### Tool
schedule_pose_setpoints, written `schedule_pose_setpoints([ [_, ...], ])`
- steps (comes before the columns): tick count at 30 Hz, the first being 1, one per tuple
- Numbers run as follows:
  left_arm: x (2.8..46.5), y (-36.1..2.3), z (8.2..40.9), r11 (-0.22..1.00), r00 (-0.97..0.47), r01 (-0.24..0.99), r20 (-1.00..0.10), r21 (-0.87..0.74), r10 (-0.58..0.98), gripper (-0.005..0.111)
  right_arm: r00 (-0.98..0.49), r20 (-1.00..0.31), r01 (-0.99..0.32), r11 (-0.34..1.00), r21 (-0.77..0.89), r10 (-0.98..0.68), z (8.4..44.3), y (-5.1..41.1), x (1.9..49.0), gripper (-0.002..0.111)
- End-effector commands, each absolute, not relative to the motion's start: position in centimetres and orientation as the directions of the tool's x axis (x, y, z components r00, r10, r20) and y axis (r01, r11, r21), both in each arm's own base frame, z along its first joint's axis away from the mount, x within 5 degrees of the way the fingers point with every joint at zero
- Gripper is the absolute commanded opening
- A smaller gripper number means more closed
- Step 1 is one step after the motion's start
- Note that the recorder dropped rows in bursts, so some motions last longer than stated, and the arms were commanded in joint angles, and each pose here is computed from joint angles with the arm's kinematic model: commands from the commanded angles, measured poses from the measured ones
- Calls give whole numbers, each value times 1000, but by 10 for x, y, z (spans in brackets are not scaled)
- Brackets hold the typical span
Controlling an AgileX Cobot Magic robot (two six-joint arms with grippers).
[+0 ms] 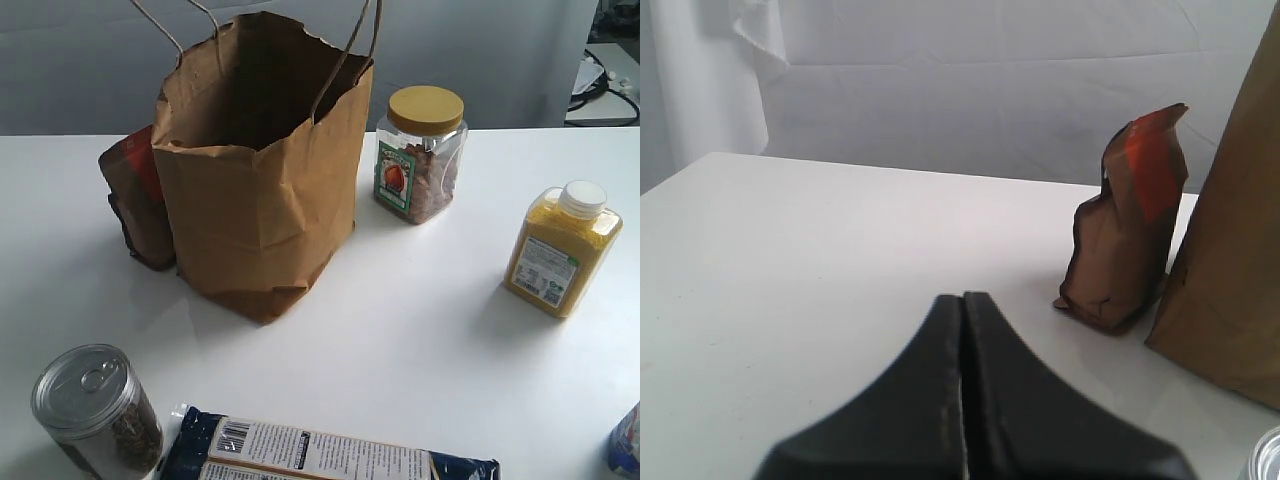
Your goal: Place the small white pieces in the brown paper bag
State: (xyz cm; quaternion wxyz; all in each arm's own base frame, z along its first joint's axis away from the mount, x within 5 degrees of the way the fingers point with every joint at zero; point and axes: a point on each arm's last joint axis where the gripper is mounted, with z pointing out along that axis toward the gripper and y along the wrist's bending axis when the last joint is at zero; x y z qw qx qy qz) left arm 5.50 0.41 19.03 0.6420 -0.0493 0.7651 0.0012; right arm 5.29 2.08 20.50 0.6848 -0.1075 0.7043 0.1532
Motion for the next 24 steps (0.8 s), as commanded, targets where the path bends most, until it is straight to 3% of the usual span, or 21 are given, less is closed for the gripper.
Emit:
schedule_pose_setpoints([
  [1, 55, 4, 190, 995, -165, -70, -983, -75, -86, 0, -34, -998, -358, 932, 58, 49, 204, 21, 53, 0],
  [24, 55, 4, 190, 995, -165, -70, -983, -75, -86, 0, -74, -996, -358, 931, 74, 50, 201, 21, 52, 0],
])
